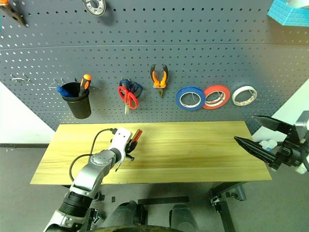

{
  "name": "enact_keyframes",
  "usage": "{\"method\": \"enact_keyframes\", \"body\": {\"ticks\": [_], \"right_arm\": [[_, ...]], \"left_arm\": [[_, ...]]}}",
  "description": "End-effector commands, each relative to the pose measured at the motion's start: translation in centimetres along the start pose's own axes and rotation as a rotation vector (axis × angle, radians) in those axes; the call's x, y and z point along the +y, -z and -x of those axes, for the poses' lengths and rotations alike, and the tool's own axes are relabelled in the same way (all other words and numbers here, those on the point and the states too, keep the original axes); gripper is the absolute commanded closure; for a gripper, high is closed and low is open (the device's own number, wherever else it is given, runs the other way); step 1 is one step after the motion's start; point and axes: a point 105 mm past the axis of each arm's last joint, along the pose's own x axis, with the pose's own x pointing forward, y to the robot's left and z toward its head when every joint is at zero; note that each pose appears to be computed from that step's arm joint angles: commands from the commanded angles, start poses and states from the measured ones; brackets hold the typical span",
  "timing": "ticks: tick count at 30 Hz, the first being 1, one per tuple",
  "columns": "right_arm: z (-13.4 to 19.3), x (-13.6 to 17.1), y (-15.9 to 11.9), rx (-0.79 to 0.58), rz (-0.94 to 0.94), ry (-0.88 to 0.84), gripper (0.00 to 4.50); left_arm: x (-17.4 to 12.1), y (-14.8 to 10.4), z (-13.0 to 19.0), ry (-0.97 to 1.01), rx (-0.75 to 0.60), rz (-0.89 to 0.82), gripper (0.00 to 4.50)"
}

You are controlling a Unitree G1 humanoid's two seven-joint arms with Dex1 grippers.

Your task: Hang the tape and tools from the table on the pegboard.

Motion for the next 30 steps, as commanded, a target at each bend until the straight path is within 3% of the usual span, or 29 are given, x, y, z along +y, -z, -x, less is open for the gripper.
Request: {"method": "enact_keyframes", "body": {"ticks": [1,8,13,22,26,30], "right_arm": [[-0.3,-0.6,-0.2,-0.032,0.028,0.018,0.00],[-1.2,-1.4,-0.3,-0.076,0.051,0.033,0.00],[-1.7,-1.9,-0.5,-0.103,0.074,0.043,0.00],[-2.4,-2.6,-1.3,-0.136,0.114,0.039,0.00],[-2.7,-2.5,-2.4,-0.180,0.126,0.016,0.00],[-2.6,-2.0,-3.3,-0.207,0.137,-0.012,0.00]], "left_arm": [[-2.3,-5.1,0.5,0.109,-0.195,-0.025,3.61],[-5.3,-10.2,2.4,0.301,-0.418,-0.110,3.61],[-5.3,-13.6,3.0,0.300,-0.562,-0.185,3.61],[1.6,-21.7,5.9,-0.061,-0.911,-0.464,3.61],[5.3,-23.3,7.6,-0.249,-1.006,-0.527,3.61],[6.9,-23.8,8.2,-0.343,-1.046,-0.551,3.61]]}}
